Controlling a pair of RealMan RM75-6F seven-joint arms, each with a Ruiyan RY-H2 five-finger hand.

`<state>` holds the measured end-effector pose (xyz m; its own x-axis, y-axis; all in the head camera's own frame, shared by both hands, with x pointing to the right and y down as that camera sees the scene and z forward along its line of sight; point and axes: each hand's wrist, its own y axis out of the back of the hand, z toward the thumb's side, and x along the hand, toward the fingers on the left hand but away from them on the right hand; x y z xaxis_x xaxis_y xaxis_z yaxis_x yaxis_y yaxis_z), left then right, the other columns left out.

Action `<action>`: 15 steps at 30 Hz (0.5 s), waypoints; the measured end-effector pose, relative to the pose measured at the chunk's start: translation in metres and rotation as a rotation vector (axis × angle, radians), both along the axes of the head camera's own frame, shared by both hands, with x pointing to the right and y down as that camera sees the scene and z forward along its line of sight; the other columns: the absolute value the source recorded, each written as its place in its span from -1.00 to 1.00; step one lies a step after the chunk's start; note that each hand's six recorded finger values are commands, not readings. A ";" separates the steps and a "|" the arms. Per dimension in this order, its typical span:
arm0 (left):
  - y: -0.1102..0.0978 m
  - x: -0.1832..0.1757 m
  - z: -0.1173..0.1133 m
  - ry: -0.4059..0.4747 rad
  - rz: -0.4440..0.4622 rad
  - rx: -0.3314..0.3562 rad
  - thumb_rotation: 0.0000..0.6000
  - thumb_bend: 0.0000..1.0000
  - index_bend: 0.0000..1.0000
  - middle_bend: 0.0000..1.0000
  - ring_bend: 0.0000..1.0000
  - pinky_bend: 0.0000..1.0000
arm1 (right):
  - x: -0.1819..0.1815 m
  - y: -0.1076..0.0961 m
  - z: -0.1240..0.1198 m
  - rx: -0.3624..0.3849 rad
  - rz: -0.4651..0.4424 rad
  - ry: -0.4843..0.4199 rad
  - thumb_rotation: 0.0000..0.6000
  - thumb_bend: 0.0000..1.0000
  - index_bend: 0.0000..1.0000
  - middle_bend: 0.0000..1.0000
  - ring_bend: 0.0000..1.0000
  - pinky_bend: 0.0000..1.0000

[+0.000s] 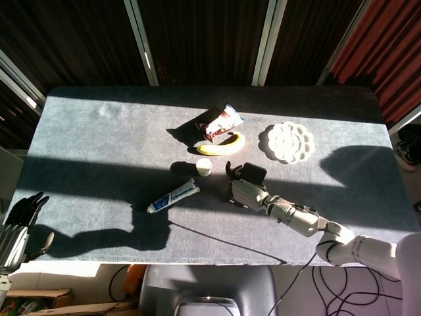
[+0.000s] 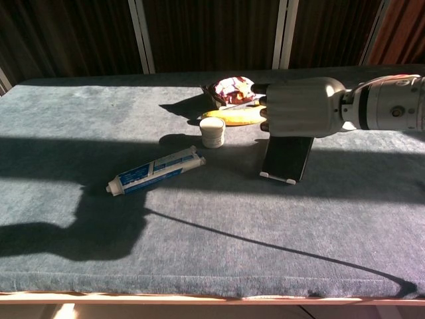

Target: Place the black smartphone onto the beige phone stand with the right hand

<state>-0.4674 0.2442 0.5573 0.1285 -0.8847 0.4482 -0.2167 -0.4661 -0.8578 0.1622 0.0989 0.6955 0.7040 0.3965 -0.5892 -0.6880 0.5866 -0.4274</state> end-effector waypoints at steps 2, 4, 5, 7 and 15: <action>0.000 0.000 0.000 -0.001 0.000 0.000 1.00 -0.22 -1.00 -1.00 -1.00 -0.99 | 0.001 0.000 0.000 0.000 0.006 0.001 1.00 -0.48 0.24 0.24 -0.15 -0.38; 0.000 0.000 0.001 -0.001 0.000 -0.001 1.00 -0.22 -1.00 -1.00 -1.00 -0.99 | 0.002 -0.001 0.001 0.002 0.010 0.004 1.00 -0.49 0.21 0.22 -0.16 -0.38; 0.000 0.000 0.001 -0.001 0.001 -0.003 1.00 -0.22 -1.00 -1.00 -1.00 -0.99 | 0.003 -0.001 0.001 0.003 0.013 0.006 1.00 -0.49 0.20 0.21 -0.17 -0.38; 0.000 0.001 0.001 -0.001 0.003 -0.005 1.00 -0.22 -1.00 -1.00 -1.00 -0.99 | 0.003 -0.001 0.002 0.003 0.017 0.008 1.00 -0.50 0.16 0.20 -0.18 -0.38; 0.000 0.000 0.001 -0.001 0.002 -0.006 1.00 -0.22 -1.00 -1.00 -1.00 -0.99 | 0.004 -0.002 0.005 0.003 0.037 0.017 1.00 -0.50 -0.15 0.14 -0.23 -0.40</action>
<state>-0.4670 0.2442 0.5587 0.1297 -0.8816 0.4538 -0.2148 -0.4718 -0.8552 0.1665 0.0973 0.7001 0.6788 0.4241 -0.5995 -0.7164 0.5615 -0.4141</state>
